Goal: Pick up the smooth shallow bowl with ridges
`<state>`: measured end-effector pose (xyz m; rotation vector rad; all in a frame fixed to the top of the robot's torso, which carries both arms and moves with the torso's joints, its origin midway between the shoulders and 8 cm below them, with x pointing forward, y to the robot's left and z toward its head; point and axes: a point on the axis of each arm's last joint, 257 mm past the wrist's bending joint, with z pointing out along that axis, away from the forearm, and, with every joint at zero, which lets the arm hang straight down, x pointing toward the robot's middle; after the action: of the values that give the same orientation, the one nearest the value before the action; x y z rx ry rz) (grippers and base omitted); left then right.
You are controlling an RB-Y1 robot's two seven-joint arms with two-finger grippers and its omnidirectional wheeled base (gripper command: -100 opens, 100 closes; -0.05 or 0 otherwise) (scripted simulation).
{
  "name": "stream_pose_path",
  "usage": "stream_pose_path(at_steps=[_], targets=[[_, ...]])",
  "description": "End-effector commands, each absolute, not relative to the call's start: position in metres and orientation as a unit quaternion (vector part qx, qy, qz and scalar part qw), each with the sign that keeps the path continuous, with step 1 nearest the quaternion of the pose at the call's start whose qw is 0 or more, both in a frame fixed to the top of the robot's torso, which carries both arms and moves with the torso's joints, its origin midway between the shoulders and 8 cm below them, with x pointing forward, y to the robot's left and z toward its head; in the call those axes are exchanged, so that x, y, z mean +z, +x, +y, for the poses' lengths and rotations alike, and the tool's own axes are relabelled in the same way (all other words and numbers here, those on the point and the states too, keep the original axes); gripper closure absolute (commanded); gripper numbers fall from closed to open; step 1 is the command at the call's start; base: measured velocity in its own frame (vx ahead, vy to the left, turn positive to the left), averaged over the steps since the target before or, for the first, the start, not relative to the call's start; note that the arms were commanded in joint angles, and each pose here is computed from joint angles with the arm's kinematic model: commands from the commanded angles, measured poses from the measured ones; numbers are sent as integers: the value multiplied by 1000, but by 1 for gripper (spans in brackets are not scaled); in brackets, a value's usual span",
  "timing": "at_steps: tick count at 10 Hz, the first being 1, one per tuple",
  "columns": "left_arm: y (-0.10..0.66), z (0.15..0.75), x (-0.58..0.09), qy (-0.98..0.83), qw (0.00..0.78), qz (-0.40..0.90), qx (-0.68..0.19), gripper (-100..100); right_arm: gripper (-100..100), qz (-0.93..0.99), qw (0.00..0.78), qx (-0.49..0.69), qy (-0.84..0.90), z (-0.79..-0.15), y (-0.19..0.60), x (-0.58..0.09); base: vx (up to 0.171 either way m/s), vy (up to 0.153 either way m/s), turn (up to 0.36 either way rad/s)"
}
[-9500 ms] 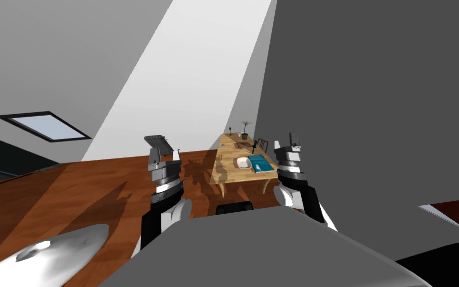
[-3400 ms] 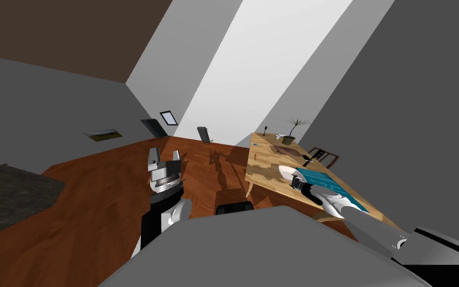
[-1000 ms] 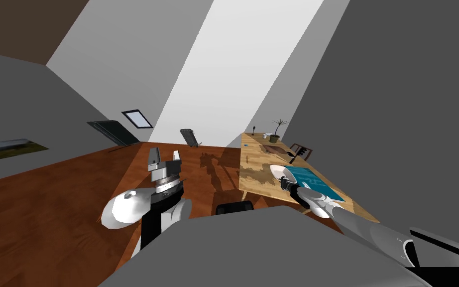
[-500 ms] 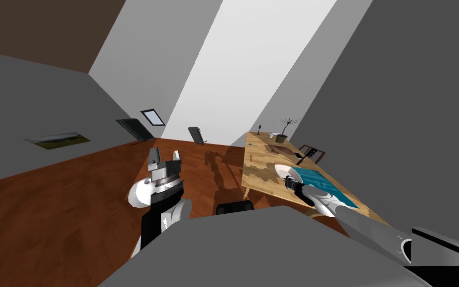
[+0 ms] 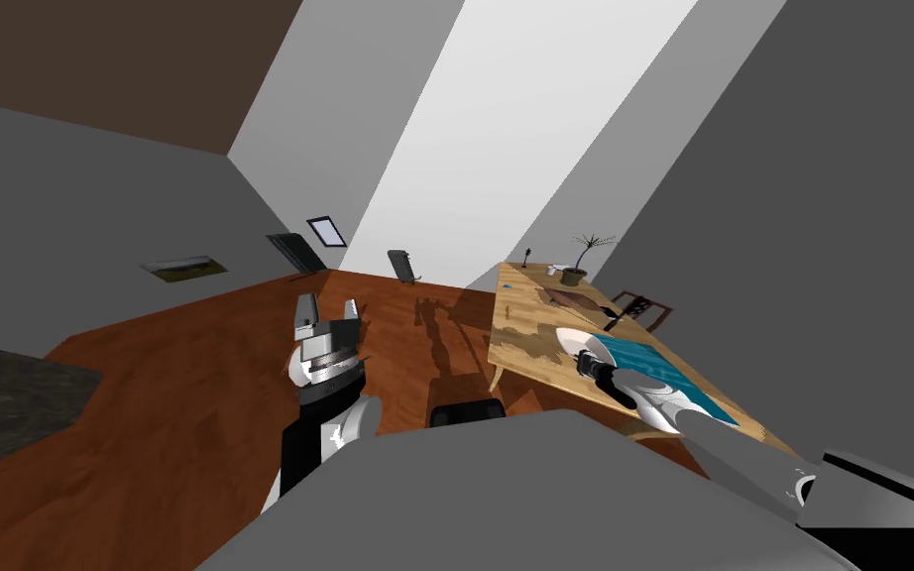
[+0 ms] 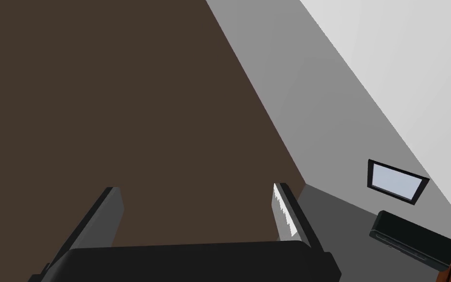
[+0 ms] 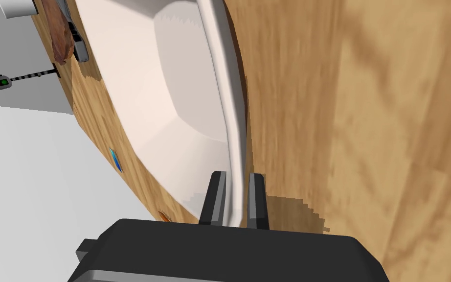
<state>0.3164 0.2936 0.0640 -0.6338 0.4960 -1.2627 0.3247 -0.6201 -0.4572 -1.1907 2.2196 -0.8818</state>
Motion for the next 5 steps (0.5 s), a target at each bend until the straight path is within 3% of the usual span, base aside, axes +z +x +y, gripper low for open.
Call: stream_pose_path(at_steps=[1,4,5], targets=[[316,294,64,-288,733,225,-574,0,100,812,232,-321,-429,-627,322,-458,-50,32,62],[316,294,64,-288,733,226,-574,0,100,816,230,-322,-421,-635,316,-456,-37,28,69],[316,294,64,-288,733,226,-574,0,0,817,230,-322,-421,-635,316,-456,0,0,0]])
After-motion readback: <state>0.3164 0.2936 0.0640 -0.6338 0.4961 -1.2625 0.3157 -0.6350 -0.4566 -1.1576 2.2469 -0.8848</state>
